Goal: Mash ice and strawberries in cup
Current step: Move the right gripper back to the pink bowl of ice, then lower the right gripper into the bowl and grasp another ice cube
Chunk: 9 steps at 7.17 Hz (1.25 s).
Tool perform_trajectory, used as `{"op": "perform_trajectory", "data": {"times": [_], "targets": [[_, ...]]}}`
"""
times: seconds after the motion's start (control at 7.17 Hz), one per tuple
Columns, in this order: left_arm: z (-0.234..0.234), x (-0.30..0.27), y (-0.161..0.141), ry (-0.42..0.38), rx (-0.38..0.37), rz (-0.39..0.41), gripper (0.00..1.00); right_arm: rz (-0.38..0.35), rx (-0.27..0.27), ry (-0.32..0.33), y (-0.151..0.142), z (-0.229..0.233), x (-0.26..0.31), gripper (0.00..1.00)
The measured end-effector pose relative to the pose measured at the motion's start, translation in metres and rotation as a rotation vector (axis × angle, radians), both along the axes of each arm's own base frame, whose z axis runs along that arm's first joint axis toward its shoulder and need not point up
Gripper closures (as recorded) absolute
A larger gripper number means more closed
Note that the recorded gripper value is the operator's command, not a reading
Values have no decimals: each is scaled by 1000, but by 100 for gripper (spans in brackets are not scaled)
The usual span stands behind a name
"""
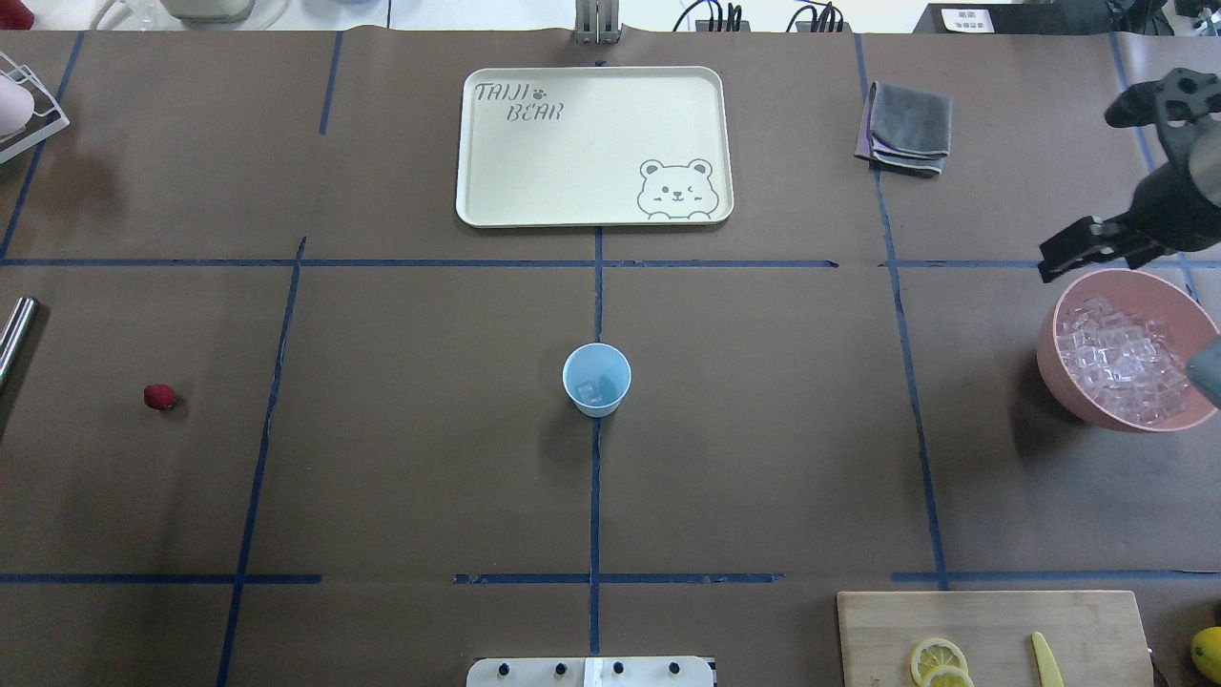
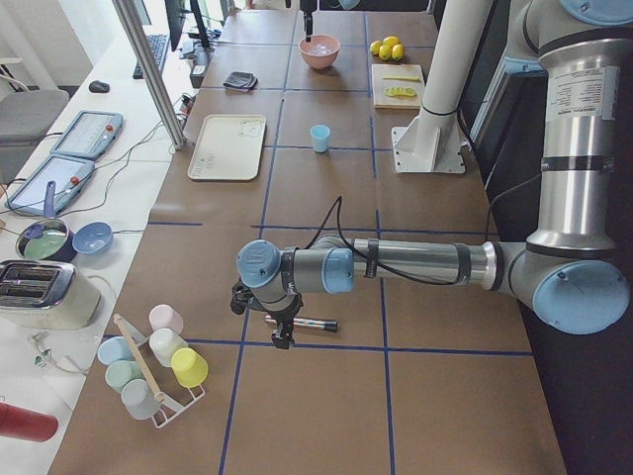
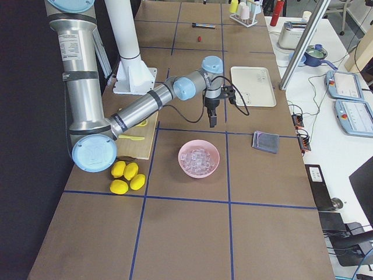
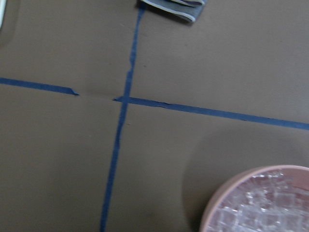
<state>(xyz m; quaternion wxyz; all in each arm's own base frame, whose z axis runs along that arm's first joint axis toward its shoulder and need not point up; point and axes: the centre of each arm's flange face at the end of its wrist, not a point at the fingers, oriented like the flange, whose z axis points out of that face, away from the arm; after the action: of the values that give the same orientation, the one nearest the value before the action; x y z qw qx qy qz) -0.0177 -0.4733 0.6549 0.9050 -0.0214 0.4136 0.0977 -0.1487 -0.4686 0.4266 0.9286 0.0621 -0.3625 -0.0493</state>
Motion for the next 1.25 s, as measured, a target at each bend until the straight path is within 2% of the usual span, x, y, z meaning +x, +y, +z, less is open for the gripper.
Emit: {"op": "perform_trajectory", "data": {"times": [0.28, 0.56, 0.98, 1.25], "targets": [[-1, 0, 0, 3, 2, 0, 0, 19, -14, 1, 38, 66, 43, 17], [-1, 0, 0, 4, 2, 0, 0, 38, -59, 12, 52, 109, 50, 19], [-1, 0, 0, 6, 2, -1, 0, 44, -81, -6, 56, 129, 16, 19], [0, 0, 1, 6, 1, 0, 0, 43, -84, -6, 60, 131, -4, 26]]}}
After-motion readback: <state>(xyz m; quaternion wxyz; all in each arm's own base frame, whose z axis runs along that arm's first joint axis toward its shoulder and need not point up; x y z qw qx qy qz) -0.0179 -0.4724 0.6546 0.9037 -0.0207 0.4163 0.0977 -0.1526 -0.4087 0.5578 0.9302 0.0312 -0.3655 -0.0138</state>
